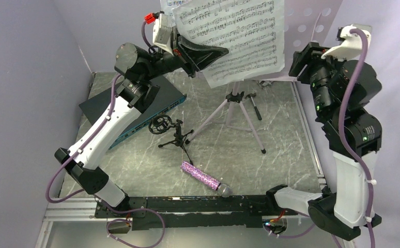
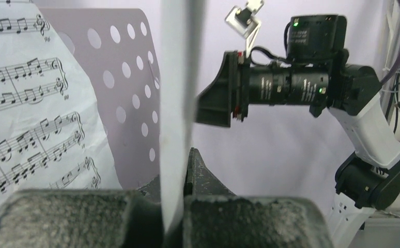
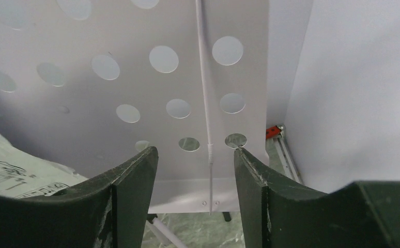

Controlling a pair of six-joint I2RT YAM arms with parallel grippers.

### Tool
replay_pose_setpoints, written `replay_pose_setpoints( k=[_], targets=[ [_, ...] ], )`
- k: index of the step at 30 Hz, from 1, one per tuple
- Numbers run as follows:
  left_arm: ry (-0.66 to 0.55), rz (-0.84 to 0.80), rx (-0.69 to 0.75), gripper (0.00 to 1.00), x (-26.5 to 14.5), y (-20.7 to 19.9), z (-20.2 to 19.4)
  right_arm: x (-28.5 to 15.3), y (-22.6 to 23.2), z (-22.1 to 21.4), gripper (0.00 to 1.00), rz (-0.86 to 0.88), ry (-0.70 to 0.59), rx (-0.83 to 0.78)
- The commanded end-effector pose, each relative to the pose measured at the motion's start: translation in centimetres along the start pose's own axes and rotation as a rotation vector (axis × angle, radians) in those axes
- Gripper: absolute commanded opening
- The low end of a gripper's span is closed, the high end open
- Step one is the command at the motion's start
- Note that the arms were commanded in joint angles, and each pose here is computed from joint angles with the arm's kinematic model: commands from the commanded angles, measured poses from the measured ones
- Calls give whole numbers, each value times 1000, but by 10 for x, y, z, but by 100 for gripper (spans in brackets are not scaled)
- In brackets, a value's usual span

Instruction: Set up the instrument practice props

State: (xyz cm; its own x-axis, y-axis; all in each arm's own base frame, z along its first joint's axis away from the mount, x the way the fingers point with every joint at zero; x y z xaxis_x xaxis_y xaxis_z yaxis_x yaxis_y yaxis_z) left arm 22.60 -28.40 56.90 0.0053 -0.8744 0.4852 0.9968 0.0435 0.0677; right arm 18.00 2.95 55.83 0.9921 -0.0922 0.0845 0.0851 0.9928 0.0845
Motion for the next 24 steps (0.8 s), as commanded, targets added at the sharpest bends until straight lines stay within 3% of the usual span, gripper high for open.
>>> replay_pose_setpoints(
  k=[1,8,24],
  targets=[
    [-73,6,47,3,15,-6,18,3,-2,9,57,-31,-55,3],
    [-72,51,101,3,28,-4,15,7,-3,5,47,-53,-68,-4],
    [-71,110,187,3,32,5,6,21,-4,-7,45,-125,-87,-16]
  ],
)
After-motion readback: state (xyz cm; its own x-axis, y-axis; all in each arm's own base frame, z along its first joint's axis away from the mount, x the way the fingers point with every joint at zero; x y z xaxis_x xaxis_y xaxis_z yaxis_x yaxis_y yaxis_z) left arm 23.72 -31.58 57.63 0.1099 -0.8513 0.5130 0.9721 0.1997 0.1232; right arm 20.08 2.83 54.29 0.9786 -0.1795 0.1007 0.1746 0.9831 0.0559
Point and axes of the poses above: each gripper's point midway between its finger pads, its own x axis out along the fingers, its own y axis along the line the jaws close on, z = x × y, the point moved 8 cm from there along -x, back along the fingers, and after that the axes turned 2 degrees about -x, right-handed, at the moved point
